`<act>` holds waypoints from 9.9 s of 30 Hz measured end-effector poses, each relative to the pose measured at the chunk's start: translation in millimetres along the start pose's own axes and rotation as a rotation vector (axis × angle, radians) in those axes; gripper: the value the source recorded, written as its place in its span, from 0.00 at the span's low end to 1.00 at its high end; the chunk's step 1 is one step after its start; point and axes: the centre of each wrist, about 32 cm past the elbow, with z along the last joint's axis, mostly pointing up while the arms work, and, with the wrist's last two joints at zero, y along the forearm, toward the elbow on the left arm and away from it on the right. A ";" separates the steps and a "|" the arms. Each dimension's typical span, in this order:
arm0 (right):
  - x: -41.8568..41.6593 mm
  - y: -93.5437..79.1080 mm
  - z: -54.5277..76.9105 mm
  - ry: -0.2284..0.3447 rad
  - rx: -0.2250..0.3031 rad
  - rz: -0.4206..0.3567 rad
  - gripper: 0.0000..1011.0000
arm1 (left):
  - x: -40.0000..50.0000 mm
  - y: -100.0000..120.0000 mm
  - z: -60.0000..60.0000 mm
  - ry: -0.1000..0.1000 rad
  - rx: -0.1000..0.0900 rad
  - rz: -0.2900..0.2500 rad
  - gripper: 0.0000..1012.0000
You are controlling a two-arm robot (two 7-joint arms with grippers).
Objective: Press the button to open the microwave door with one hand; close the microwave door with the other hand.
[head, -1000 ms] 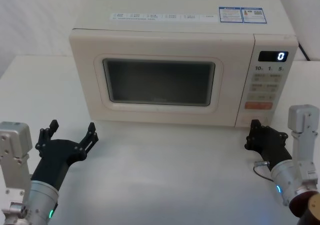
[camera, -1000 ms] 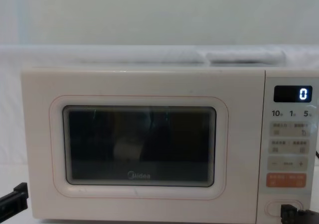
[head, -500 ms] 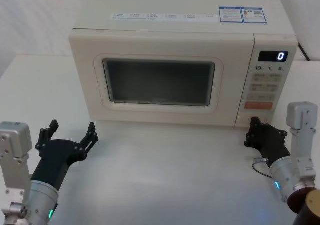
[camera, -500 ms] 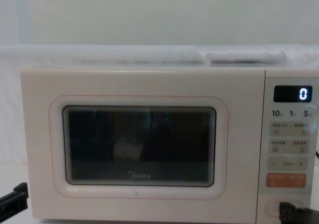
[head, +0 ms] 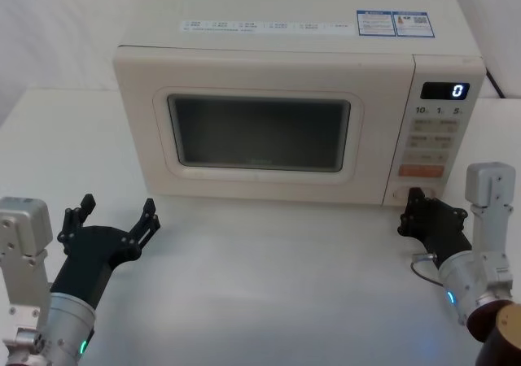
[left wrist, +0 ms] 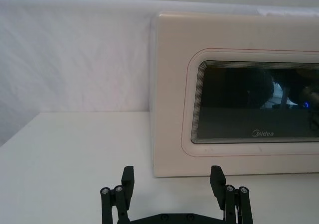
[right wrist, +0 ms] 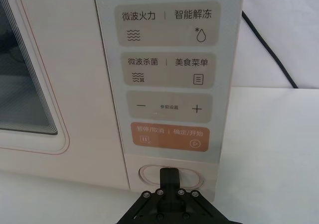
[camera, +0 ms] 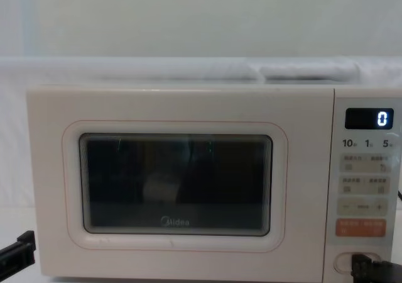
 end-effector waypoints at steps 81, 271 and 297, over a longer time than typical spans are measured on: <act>54.3 -59.7 21.8 -0.123 0.006 0.341 0.15 | 0.0 0.0 0.0 0.000 0.000 0.000 0.99; 55.7 -60.1 20.6 -0.194 0.004 0.374 0.99 | 0.0 0.0 0.0 0.000 0.000 0.000 0.00; 55.7 -60.1 20.6 -0.194 0.004 0.374 0.99 | 35.9 33.3 34.0 0.020 -0.067 -0.070 0.00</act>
